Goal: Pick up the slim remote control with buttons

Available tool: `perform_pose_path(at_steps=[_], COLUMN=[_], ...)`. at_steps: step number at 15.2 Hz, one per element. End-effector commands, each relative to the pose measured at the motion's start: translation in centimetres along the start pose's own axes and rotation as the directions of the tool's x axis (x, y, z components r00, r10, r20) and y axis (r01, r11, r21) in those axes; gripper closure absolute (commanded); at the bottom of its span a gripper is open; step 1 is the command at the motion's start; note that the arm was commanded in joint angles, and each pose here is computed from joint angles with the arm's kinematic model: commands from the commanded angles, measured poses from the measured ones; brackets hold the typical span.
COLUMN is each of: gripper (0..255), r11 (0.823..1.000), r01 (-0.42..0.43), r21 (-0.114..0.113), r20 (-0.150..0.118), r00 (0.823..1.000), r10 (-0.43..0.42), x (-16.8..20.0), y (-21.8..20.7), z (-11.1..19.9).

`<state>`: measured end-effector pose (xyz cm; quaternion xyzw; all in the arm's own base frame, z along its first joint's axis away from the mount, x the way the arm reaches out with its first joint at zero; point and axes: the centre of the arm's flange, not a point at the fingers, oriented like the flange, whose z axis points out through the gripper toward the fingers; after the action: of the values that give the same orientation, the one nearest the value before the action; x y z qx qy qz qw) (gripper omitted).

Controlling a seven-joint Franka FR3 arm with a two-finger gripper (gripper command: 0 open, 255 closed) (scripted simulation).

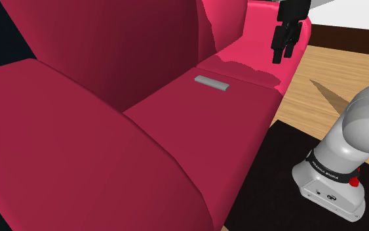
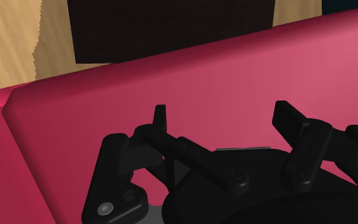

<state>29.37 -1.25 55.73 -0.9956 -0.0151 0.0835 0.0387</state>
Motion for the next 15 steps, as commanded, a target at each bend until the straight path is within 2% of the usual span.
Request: perform_pose_path(at_steps=[1,15], gripper=[0,0], r11=[1.000,1.000], r01=[0.000,-0.002], r21=[0.000,-0.025], r20=[0.000,-0.071], r00=[1.000,0.997], r10=[0.000,0.000], x=[0.0,14.9], y=[0.0,5.1], z=[0.0,7.5])
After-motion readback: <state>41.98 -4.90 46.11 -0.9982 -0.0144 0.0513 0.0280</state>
